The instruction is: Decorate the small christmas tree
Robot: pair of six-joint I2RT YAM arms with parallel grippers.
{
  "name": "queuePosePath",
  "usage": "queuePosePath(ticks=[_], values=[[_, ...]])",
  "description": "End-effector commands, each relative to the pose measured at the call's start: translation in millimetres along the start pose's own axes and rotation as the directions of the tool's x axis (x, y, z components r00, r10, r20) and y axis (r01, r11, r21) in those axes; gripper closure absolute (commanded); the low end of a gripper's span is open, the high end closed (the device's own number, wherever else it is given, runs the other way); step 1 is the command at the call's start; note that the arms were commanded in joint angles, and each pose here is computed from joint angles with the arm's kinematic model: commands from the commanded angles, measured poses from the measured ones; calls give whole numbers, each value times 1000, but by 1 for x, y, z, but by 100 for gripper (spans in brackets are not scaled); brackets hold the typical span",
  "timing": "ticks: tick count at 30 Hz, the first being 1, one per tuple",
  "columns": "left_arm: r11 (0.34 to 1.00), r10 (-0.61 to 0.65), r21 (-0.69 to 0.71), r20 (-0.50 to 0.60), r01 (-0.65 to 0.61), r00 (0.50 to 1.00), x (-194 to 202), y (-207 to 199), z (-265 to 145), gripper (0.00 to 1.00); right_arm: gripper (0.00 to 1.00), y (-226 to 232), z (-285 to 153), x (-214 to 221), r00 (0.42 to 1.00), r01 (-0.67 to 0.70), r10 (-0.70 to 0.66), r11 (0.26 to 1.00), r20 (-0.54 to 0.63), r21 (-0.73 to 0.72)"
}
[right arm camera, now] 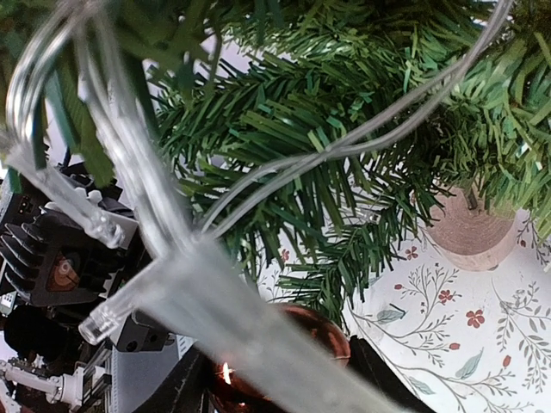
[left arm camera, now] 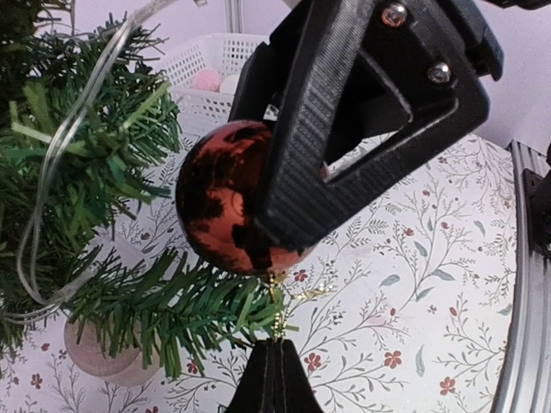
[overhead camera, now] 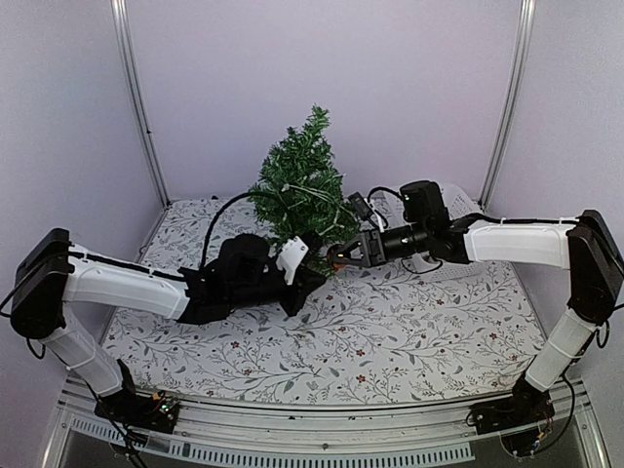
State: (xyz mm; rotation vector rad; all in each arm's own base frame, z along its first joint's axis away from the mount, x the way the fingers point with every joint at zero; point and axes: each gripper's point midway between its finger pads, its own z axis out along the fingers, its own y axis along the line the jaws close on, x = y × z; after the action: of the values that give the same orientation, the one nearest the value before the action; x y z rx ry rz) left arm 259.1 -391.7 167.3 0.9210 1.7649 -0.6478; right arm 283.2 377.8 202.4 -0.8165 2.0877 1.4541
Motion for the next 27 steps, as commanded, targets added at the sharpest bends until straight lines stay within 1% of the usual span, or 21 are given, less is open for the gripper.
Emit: queuePosePath(ticks=[1,3,8,14,21,27], values=[[1000,0,-5,28,1,1000,-12,4,4,100,75,5,-2,-8,999,47,-48,999,26,22],[1000,1,-6,25,-1,1000,-12,4,5,100,74,2,-3,-11,998,49,-51,998,38,38],[998,-17,-61,18,18,1000,-11,15,5,100,74,-3,-3,-17,996,55,-60,996,65,76],[996,-21,-89,-4,20,1000,-5,19,7,100,74,-3,-2,-21,995,62,-67,996,80,68],[989,-26,-147,-28,21,999,1,30,7,100,72,-1,3,-24,995,62,-65,997,75,40],[987,-25,-162,-31,20,999,-1,33,11,100,71,-13,7,-18,997,38,-42,997,63,70]])
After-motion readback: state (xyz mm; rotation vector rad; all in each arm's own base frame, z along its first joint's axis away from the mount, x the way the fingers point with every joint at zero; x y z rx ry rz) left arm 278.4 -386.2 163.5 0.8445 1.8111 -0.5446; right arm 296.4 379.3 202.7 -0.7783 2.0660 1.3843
